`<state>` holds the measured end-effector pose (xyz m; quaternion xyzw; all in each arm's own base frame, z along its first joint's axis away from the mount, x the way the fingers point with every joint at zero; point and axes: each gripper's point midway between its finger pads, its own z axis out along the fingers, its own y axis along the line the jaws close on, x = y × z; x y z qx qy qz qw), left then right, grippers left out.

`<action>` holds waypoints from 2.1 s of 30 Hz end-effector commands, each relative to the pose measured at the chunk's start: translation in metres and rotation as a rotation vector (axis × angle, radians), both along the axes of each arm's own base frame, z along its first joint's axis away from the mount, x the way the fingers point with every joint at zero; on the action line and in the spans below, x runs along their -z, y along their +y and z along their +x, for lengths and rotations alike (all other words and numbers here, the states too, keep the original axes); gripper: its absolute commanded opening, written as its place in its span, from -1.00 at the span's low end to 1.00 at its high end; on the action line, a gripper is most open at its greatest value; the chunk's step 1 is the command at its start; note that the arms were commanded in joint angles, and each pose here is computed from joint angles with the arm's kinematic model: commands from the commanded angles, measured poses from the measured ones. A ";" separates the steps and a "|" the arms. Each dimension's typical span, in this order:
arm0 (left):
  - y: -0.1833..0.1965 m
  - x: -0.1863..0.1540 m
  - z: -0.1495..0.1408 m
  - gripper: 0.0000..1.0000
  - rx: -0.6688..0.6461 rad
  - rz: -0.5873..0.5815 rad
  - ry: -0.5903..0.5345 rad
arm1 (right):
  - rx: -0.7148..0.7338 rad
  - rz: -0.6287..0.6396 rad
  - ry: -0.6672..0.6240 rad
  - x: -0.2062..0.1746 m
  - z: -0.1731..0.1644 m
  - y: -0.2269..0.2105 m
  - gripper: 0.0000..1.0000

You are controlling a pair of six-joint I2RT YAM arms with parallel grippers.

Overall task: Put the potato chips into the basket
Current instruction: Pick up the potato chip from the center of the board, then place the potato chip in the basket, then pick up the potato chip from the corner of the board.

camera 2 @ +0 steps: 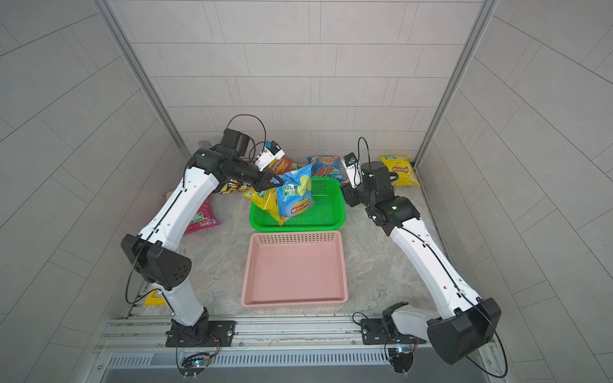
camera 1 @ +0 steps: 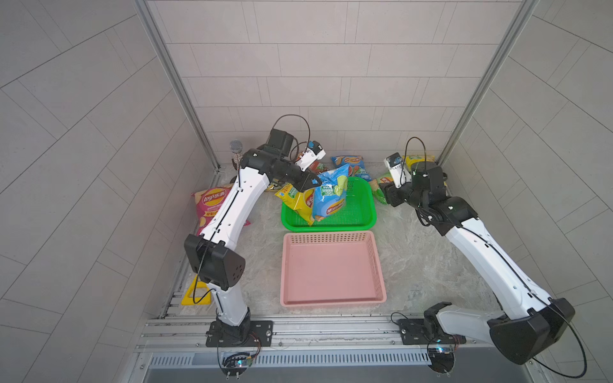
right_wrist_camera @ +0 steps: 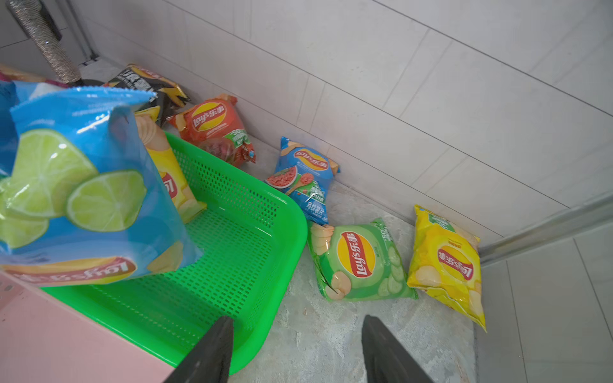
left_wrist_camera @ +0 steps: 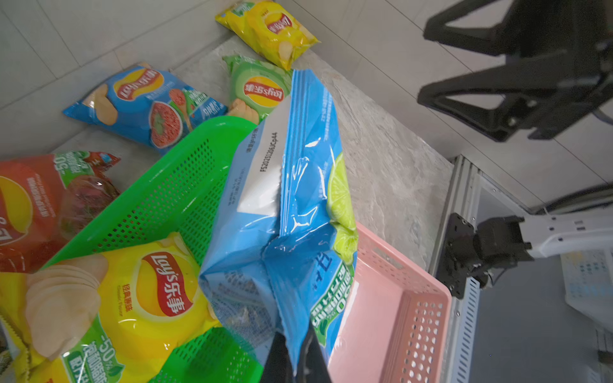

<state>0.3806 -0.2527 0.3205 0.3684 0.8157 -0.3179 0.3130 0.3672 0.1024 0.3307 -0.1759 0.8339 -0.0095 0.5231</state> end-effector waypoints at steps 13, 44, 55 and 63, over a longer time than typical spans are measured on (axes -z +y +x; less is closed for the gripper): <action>-0.034 0.053 0.102 -1.00 -0.245 -0.177 0.080 | 0.118 0.124 -0.047 0.005 -0.022 -0.018 0.34; 0.070 -0.008 0.081 1.00 -0.571 0.057 -0.254 | 0.401 0.461 0.213 0.078 0.012 -0.047 0.37; 0.146 0.032 -0.015 1.00 -0.548 0.238 -0.061 | 0.527 0.233 0.436 0.165 0.066 -0.077 0.27; 0.183 0.118 -0.076 1.00 -0.515 0.313 0.157 | 0.568 0.253 0.496 0.214 0.100 -0.074 0.23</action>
